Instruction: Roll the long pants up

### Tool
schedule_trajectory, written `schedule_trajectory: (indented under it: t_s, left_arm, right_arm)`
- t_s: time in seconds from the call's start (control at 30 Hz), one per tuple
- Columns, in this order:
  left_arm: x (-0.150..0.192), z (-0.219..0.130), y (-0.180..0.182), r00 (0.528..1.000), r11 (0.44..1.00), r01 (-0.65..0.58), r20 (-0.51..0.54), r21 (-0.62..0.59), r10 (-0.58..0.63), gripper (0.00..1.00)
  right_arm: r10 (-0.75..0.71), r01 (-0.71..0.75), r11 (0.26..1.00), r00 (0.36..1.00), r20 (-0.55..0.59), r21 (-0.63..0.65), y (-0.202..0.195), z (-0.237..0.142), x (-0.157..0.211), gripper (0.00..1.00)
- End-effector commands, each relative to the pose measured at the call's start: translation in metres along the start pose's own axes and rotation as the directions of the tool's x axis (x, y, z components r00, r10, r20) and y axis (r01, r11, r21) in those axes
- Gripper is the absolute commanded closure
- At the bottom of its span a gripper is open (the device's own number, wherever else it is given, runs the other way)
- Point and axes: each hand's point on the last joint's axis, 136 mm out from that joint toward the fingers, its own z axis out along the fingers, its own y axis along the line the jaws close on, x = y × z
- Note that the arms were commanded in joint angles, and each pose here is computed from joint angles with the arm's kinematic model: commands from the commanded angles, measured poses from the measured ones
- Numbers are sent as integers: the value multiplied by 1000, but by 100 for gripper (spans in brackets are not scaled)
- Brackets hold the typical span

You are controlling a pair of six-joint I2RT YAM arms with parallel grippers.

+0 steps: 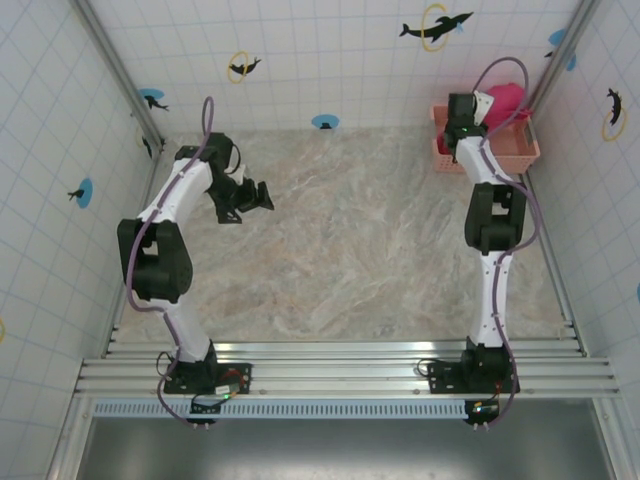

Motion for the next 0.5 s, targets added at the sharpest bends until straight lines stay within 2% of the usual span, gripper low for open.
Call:
schedule_trajectory:
  t_s: [0.0, 0.07, 0.13, 0.17, 0.27, 0.37, 0.4, 0.43, 0.47]
  left_arm:
    - [8, -12, 5, 1000, 1000, -20, 5, -10, 20, 2]
    - [9, -10, 7, 1000, 1000, -17, 0, -10, 17, 2]
    - [8, -6, 8, 1000, 1000, -15, -7, -10, 15, 2]
    - [7, -5, 9, 1000, 1000, -16, -7, -9, 15, 2]
    - [4, -1, 10, 1000, 1000, -22, -7, -12, 22, 2]
    - [1, -1, 13, 999, 999, -44, 6, -31, 45, 3]
    - [0, -2, 14, 998, 998, -56, 12, -42, 56, 2]
    - [-2, -4, 17, 998, 996, -63, 23, -58, 65, 3]
    - [-5, -7, 18, 996, 995, -75, 36, -66, 77, 2]
  right_arm:
    - [114, -112, 993, 986, 124, -22, 7, -14, -54, 82]
    - [100, -97, 994, 991, 88, -43, 13, -8, -48, 70]
    - [105, -103, 994, 992, 70, -27, 12, -8, -47, 42]
    - [92, -92, 996, 995, 37, 10, 5, -10, -41, 33]
    - [114, -114, 992, 993, 3, 56, -11, -18, -43, 28]
    - [104, -105, 993, 995, 8, 52, -16, -34, -58, 16]
    - [88, -89, 995, 996, 22, 49, -16, -42, -66, 6]
    - [73, -75, 996, 997, 38, 44, -15, -51, -75, 2]
    - [61, -63, 998, 997, 53, 32, -14, -61, -85, 2]
